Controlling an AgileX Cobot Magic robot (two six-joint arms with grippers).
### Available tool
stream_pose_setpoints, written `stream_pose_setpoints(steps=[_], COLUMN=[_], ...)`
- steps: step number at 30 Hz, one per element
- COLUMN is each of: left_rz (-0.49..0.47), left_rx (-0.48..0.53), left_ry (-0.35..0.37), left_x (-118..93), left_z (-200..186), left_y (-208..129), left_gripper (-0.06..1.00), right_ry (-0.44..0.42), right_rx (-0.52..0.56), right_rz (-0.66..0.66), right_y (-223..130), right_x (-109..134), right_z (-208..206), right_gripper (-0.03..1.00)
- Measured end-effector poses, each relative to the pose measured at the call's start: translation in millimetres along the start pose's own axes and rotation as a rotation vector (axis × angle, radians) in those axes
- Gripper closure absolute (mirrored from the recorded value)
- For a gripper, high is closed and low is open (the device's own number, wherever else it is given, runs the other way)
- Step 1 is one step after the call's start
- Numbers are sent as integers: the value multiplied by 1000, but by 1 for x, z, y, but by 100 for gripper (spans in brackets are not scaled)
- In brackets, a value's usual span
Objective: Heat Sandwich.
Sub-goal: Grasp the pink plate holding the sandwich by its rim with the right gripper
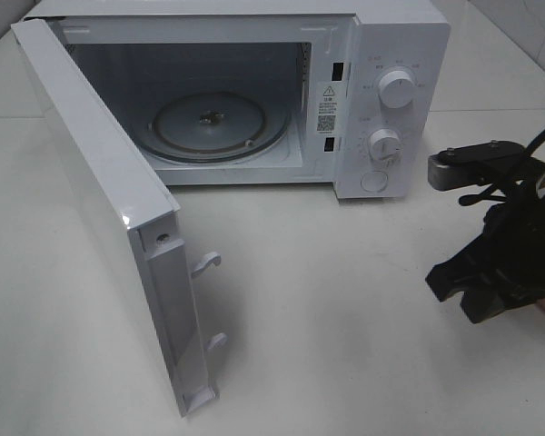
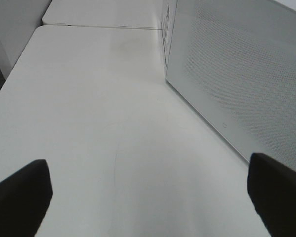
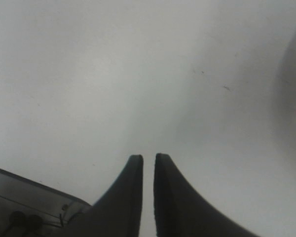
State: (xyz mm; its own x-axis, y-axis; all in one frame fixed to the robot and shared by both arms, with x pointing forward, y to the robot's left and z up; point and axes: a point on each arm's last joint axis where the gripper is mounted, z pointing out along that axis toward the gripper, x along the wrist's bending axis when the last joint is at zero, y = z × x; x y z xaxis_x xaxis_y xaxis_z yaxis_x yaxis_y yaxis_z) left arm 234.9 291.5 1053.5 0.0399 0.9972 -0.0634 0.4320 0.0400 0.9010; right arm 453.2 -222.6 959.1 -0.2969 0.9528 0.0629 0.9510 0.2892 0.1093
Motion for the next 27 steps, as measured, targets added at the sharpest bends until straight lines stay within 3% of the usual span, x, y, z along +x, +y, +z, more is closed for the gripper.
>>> stream_pose_setpoints(steps=[4,9,12,13,14,16,17,18,19,22,27], left_rz=[0,0,0,0,0,0,0,0,0,0,0], left_rx=[0,0,0,0,0,0,0,0,0,0,0], left_ry=[0,0,0,0,0,0,0,0,0,0,0], left_x=[0,0,0,0,0,0,0,0,0,0,0], left_z=[0,0,0,0,0,0,0,0,0,0,0], left_y=[0,0,0,0,0,0,0,0,0,0,0], left_gripper=[-5,-5,-5,-5,-5,-5,-5,-5,-5,-5,-5], right_ry=[-35,-83,-106,-122,-122,-140,-152,-159,-159,-193,-212], right_rx=[38,39,25,17,17,13,7,0,0,-38,-56], right_rz=[-2,39,56,59,59,63,67,69,69,50,43], right_y=[1,6,10,11,11,12,12,12,12,15,18], right_x=[-11,-33,-42,-47,-47,-52,-56,-58,-58,-63,-65], right_z=[-6,-17,-22,-24,-24,-26,-27,-27,-27,-27,-26], right_gripper=[83,72,61,52,52,41,29,22,22,6,2])
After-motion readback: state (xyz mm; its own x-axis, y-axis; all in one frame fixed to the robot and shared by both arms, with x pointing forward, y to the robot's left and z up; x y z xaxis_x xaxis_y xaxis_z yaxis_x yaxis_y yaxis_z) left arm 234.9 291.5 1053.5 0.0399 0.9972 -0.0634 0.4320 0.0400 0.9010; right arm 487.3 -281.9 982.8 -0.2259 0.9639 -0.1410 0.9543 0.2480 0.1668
